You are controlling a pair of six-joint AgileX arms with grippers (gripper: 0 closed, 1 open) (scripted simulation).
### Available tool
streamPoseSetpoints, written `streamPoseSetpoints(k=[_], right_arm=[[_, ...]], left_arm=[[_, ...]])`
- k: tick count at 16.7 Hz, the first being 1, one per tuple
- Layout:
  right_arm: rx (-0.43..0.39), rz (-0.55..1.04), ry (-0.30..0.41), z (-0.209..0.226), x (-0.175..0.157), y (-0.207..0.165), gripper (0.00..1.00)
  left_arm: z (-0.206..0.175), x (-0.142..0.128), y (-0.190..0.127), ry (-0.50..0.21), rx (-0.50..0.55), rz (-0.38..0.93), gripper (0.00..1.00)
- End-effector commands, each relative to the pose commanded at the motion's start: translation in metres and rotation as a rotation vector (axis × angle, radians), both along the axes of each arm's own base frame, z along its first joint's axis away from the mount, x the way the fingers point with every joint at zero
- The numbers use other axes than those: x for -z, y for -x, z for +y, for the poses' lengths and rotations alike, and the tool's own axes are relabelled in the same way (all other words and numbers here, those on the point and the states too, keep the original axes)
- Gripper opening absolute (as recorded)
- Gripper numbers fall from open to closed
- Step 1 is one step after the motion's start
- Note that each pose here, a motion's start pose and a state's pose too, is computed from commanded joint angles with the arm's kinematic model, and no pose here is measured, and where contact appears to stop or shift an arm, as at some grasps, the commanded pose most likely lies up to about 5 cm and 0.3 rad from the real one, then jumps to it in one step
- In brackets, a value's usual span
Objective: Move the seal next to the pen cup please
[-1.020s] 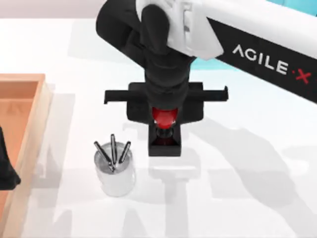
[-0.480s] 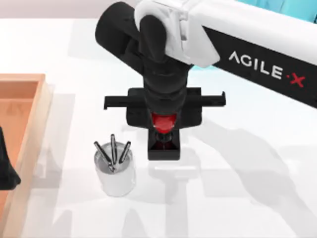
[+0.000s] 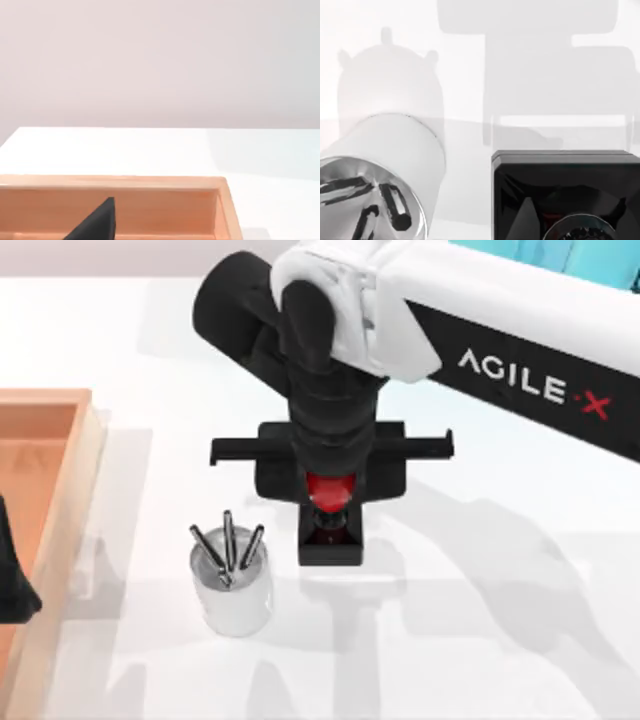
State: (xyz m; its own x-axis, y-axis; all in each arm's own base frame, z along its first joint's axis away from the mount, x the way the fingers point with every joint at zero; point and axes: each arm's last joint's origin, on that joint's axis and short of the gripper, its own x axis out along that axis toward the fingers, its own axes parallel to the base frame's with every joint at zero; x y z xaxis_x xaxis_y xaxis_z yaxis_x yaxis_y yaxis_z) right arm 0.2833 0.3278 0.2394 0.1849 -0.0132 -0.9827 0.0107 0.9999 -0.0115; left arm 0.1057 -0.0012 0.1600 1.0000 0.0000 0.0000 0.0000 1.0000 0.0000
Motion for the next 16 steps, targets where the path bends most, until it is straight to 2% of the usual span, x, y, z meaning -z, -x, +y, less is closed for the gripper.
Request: streamPoseSetpoints(k=[10, 16], right_arm=[[0.000, 0.000, 0.000, 0.0000, 0.0000, 0.0000, 0.98], [0.000, 0.000, 0.000, 0.0000, 0.0000, 0.0000, 1.00]], left_arm=[[0.0000, 0.0000, 0.0000, 0.000, 0.000, 0.000, 1.00], [0.0000, 0.0000, 0.0000, 0.000, 0.000, 0.000, 1.00]])
